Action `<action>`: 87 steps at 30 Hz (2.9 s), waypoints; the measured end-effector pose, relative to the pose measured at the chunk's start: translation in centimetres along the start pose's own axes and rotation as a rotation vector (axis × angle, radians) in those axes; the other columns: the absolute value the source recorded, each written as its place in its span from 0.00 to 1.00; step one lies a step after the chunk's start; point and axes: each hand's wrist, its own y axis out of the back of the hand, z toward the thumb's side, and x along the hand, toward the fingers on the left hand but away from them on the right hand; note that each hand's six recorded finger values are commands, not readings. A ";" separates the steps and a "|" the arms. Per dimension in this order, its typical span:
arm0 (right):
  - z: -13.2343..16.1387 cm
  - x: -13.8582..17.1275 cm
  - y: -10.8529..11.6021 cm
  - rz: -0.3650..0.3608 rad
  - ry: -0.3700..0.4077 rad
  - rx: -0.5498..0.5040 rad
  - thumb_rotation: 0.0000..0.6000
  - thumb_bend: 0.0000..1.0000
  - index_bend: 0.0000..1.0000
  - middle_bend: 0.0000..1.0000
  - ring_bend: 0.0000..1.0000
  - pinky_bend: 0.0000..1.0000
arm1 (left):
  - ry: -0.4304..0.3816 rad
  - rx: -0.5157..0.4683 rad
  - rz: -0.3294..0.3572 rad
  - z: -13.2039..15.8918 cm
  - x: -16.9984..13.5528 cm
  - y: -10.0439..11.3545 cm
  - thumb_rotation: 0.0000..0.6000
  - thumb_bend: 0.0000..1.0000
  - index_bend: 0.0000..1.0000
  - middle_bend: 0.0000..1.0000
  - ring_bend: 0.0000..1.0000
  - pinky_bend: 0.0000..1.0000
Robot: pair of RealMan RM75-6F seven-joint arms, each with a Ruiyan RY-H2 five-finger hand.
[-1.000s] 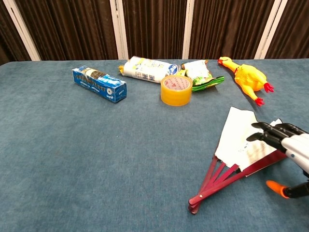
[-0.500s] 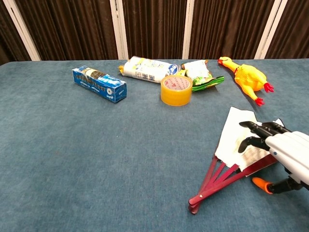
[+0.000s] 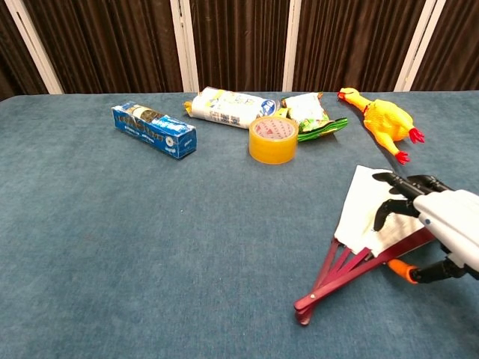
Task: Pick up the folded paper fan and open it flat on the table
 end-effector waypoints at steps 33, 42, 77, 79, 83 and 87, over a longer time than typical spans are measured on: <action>-0.2 -1.1 -1.1 0.016 0.020 0.013 1.00 0.35 0.64 0.12 0.21 0.11 | -0.002 0.014 -0.006 0.3 -0.1 -0.3 1.00 0.34 0.11 0.00 0.00 0.00; -0.4 -1.1 -0.9 -0.001 0.032 -0.013 1.00 0.37 0.67 0.13 0.21 0.11 | -0.006 0.012 -0.009 0.4 -0.3 -0.3 1.00 0.34 0.12 0.00 0.00 0.00; 1.1 -8.9 17.3 -0.156 0.181 0.095 1.00 0.49 0.77 0.17 0.24 0.12 | -0.138 -0.095 -0.061 3.0 -0.4 -1.4 1.00 0.34 0.14 0.00 0.00 0.00; 1.6 -9.9 18.2 -0.146 0.194 0.113 1.00 0.49 0.77 0.17 0.24 0.12 | -0.155 -0.120 -0.063 3.5 -0.3 -1.6 1.00 0.34 0.14 0.00 0.00 0.00; 2.8 -12.1 19.7 -0.108 0.216 0.132 1.00 0.49 0.77 0.17 0.24 0.12 | -0.182 -0.179 -0.096 4.1 0.1 -2.2 1.00 0.34 0.14 0.00 0.00 0.00; 4.1 -14.2 20.8 -0.071 0.218 0.101 1.00 0.49 0.77 0.17 0.24 0.12 | -0.213 -0.218 -0.138 4.8 1.0 -3.0 1.00 0.33 0.13 0.00 0.00 0.00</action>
